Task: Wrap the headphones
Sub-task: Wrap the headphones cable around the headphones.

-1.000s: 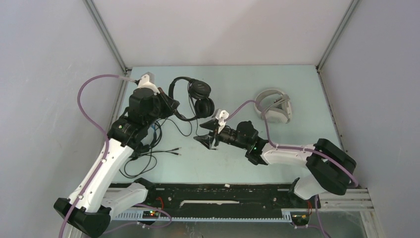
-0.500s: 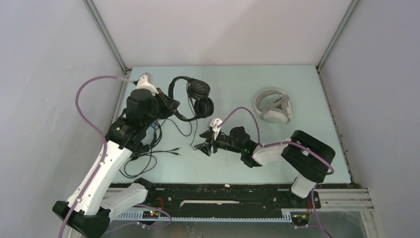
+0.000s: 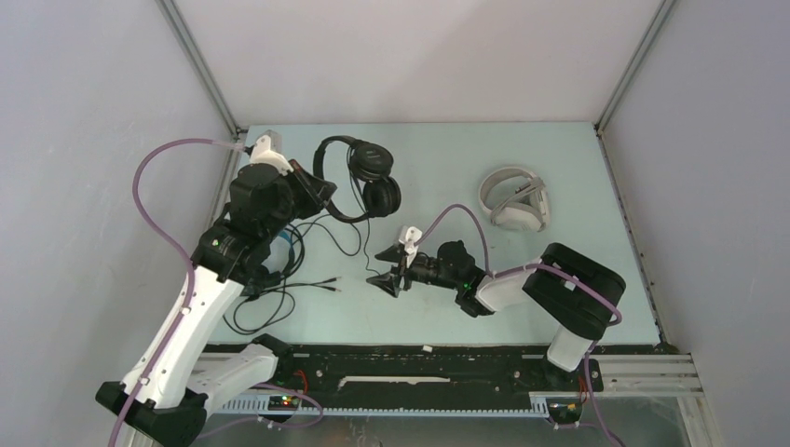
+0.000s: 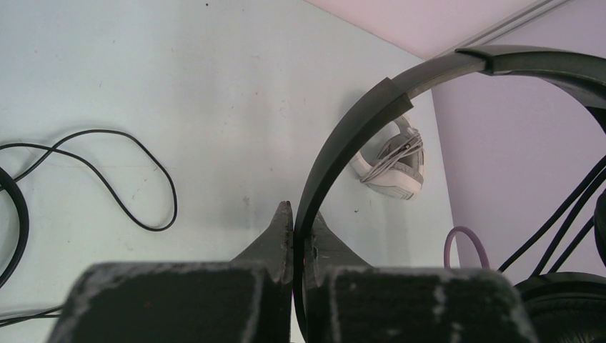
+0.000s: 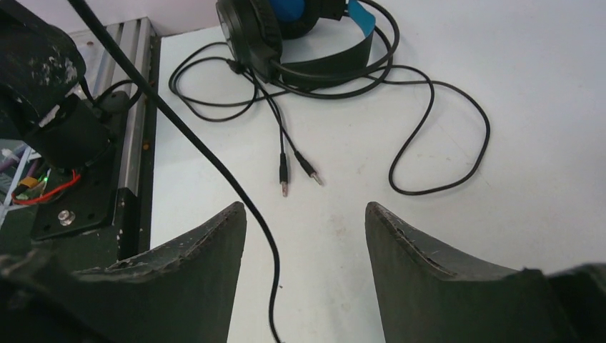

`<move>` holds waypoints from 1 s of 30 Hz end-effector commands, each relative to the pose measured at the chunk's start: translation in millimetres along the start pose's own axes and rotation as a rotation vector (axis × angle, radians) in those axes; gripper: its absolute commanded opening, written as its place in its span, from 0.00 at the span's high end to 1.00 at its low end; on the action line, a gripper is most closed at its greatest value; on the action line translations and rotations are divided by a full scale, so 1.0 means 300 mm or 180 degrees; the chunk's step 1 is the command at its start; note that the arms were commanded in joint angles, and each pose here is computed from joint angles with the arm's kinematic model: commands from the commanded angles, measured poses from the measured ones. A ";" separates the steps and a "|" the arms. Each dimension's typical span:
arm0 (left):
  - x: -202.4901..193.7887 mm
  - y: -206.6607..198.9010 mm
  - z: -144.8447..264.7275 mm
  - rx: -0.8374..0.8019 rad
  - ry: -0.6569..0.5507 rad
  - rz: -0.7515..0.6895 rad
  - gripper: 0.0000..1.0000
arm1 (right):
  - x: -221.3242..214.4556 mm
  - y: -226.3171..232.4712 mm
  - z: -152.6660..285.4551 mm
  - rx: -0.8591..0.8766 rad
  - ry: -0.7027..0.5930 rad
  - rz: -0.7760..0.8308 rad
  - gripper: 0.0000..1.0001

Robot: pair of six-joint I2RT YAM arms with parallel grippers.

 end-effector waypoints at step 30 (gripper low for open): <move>0.132 -0.070 0.082 -0.0266 -0.0396 0.0025 1.00 | -0.068 -0.084 -0.100 0.0092 -0.0223 0.0202 0.96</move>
Point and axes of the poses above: each gripper's point midway between its finger pads, its own z axis back along the fingers, its own y axis along the line the jaws close on, x = y × z, the point moved 4 cm from there along z, back along the fingers, and after that the axes turned 13 degrees about -z, right-handed, at the moved point
